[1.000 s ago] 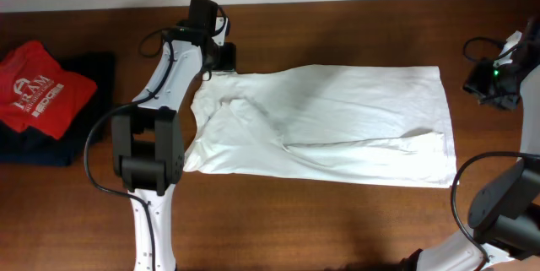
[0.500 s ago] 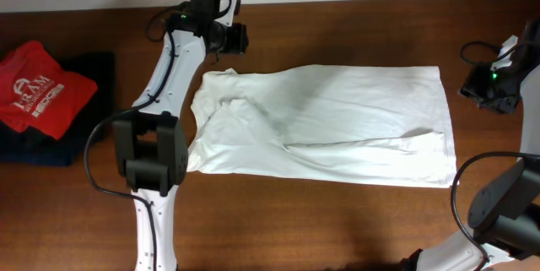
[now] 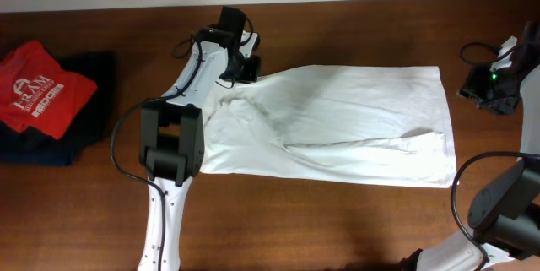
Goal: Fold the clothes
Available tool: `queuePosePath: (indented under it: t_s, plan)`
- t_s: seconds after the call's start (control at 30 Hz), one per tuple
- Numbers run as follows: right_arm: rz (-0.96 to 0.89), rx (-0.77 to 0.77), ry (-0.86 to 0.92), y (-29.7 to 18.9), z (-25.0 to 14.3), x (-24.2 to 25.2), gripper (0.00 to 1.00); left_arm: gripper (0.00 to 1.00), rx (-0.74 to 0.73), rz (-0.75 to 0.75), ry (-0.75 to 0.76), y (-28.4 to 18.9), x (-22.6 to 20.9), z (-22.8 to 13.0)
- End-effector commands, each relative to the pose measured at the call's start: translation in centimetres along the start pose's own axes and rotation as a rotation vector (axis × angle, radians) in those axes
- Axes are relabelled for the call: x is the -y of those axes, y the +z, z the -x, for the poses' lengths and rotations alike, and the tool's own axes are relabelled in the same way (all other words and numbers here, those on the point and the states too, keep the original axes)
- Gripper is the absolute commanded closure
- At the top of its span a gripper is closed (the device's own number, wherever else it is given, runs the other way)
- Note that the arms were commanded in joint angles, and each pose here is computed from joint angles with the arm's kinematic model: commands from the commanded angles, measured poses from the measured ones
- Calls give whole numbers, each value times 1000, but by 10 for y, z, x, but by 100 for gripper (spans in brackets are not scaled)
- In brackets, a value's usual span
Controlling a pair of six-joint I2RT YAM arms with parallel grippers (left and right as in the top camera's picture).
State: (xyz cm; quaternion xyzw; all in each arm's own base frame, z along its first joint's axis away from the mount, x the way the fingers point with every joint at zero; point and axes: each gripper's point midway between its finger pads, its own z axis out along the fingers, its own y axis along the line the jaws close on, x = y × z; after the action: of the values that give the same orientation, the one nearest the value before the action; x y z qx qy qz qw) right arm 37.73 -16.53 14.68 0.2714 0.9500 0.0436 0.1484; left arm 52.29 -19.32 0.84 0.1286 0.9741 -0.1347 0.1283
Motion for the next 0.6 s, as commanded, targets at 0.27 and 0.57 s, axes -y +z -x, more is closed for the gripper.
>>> queuePosePath:
  t_s: [0.27, 0.57]
  plan:
    - [-19, 19, -7, -6, 4, 2, 50, 100, 151, 19, 31, -58, 12, 55]
    - [26, 107, -201, 78, 48, -36, 45, 100, 102, 111, 14, -57, -4, 42]
